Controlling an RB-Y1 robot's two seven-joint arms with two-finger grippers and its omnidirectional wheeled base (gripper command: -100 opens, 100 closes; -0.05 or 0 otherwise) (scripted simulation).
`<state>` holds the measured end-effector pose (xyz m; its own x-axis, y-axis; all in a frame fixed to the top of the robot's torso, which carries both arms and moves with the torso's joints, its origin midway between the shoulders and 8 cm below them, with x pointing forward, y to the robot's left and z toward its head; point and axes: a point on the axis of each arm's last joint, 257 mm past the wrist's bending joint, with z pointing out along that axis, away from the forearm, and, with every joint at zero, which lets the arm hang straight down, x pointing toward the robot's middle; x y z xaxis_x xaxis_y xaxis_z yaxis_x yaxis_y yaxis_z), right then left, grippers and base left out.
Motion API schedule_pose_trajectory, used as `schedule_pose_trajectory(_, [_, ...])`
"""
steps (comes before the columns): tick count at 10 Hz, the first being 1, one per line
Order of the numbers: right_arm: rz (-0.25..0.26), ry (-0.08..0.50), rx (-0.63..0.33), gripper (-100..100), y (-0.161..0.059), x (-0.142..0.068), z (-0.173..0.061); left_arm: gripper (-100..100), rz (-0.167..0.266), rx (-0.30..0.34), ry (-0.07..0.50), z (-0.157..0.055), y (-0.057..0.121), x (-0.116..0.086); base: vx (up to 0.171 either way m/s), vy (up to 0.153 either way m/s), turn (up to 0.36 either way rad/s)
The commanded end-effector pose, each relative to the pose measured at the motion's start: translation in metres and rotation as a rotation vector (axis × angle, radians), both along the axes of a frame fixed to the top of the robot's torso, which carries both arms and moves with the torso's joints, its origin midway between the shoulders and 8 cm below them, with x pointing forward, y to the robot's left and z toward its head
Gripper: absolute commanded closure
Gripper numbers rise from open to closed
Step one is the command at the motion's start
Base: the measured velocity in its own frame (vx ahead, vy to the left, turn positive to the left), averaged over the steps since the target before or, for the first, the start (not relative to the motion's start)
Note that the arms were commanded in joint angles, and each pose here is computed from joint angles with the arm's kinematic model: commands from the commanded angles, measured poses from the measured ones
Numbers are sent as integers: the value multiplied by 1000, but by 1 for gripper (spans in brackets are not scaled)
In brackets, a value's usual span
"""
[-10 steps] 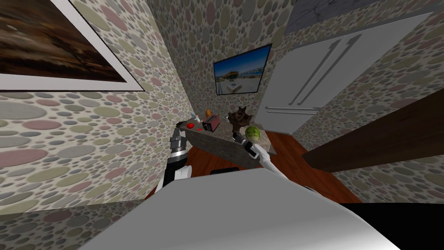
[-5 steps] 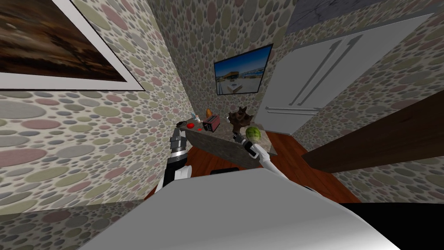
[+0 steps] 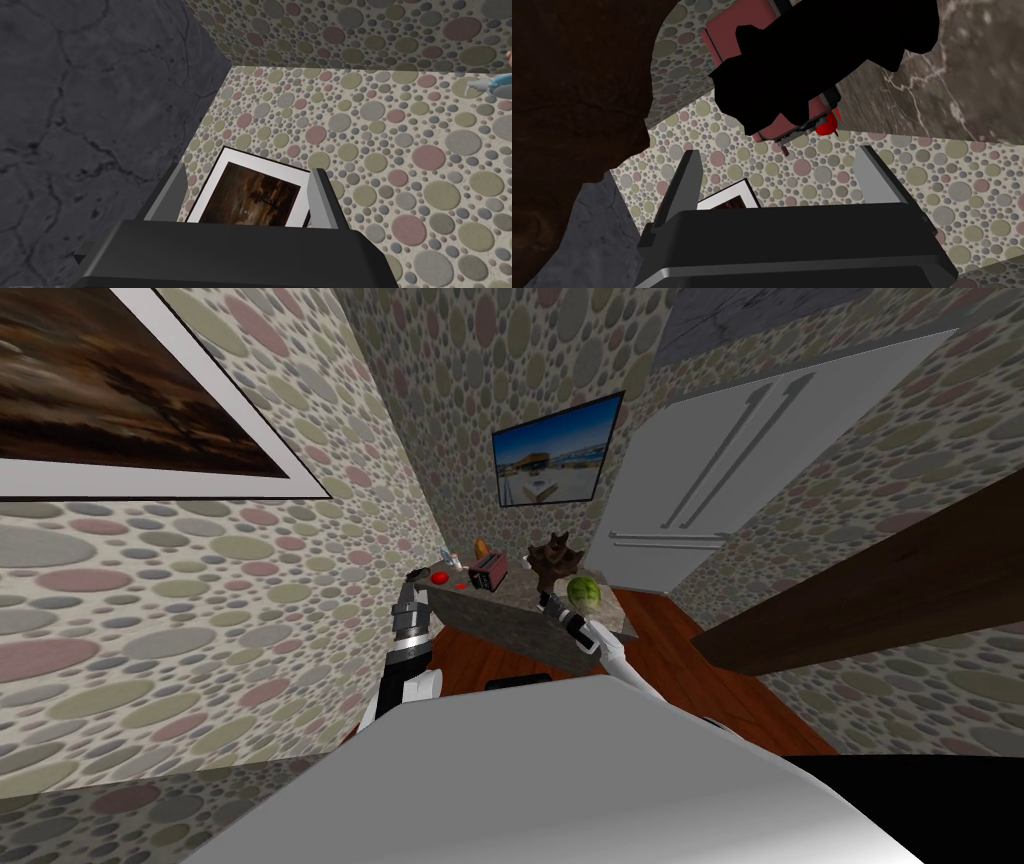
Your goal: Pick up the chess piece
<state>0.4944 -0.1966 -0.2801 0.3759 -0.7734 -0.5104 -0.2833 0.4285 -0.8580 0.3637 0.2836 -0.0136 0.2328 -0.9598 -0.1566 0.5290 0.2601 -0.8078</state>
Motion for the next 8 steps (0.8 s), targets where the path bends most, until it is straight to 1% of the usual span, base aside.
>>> schedule_pose_trajectory(1, [-4,5,22,-100,-7,-1,-2,0,0,0,0,0,0,0,-23,92,-37])
schedule_pose_trajectory(4, [-22,3,61,-100,-26,1,0,0,0,0,0,0,0,0,-13,53,-26])
schedule_pose_trajectory(8, [-57,-15,115,-100,-60,2,5,0,0,0,0,0,0,0,-18,37,-10])
